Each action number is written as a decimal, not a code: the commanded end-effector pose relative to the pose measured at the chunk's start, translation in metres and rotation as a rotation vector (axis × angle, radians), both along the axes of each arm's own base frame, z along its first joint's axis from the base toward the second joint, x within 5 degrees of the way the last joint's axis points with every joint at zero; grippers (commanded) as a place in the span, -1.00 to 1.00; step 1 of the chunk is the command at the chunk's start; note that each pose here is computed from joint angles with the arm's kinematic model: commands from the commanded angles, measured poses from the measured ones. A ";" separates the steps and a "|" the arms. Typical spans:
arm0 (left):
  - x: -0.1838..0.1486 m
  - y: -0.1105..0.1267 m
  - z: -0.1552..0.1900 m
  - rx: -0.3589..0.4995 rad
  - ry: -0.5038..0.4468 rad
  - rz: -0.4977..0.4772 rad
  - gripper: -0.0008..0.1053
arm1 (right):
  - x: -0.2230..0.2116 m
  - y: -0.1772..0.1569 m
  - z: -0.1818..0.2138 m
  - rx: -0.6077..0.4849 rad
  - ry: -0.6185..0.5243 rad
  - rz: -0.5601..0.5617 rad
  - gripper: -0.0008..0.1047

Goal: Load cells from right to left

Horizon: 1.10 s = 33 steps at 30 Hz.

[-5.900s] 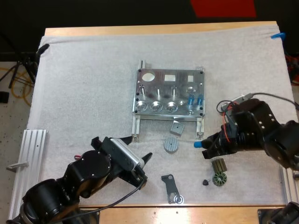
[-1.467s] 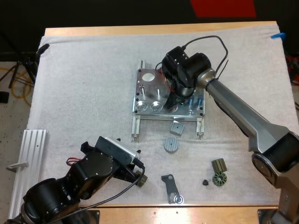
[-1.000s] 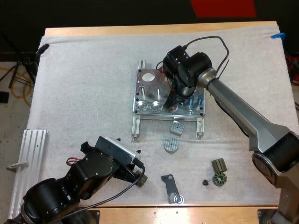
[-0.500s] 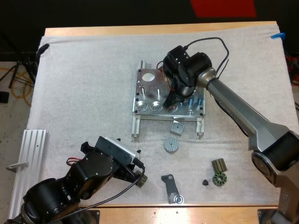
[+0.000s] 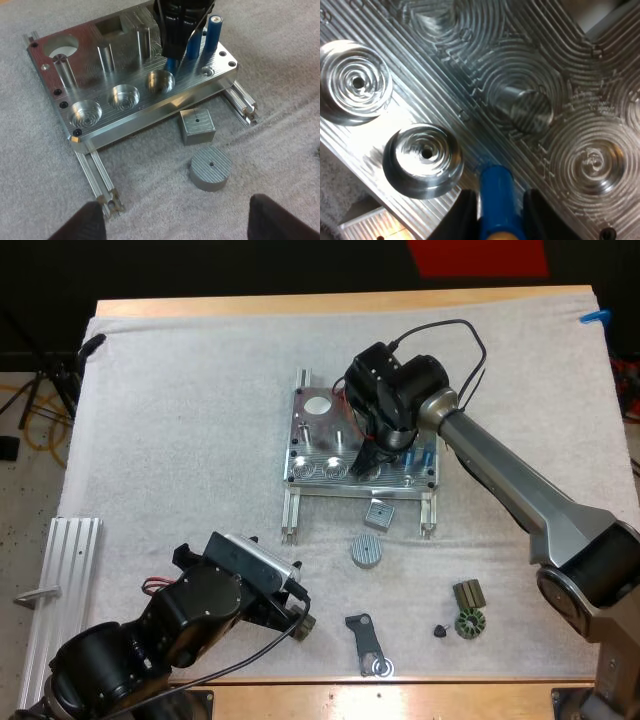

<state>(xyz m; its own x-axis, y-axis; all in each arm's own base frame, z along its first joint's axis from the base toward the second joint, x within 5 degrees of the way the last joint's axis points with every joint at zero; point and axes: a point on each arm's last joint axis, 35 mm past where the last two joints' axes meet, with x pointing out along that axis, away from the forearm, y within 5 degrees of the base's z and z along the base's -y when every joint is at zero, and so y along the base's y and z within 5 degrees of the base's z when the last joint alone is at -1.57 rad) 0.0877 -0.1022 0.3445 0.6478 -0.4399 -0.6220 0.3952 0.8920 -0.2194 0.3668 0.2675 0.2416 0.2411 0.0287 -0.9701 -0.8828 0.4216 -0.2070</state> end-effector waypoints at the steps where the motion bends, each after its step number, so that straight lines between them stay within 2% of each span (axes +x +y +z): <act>1: -0.001 0.001 0.004 -0.005 -0.018 0.012 0.13 | 0.002 -0.005 -0.002 -0.071 -0.025 -0.006 -0.99; 9: -0.001 0.001 0.004 -0.005 -0.018 0.012 0.13 | 0.002 -0.005 -0.002 -0.073 -0.027 -0.007 -0.98; 11: -0.001 0.001 0.004 -0.005 -0.018 0.012 0.13 | 0.002 -0.005 -0.002 -0.074 -0.027 -0.007 -0.89; 16: -0.001 0.001 0.004 -0.005 -0.018 0.012 0.13 | 0.001 -0.004 0.006 -0.011 -0.022 -0.017 -0.22; 18: -0.001 0.001 0.004 -0.005 -0.018 0.012 0.13 | 0.001 -0.004 0.012 0.007 -0.041 -0.028 -0.15; 27: -0.001 0.001 0.004 -0.005 -0.018 0.012 0.13 | -0.002 -0.006 0.039 0.065 -0.119 -0.030 -0.15; 33: -0.001 0.001 0.004 -0.005 -0.018 0.012 0.13 | -0.004 -0.010 0.049 0.027 -0.177 -0.050 -0.15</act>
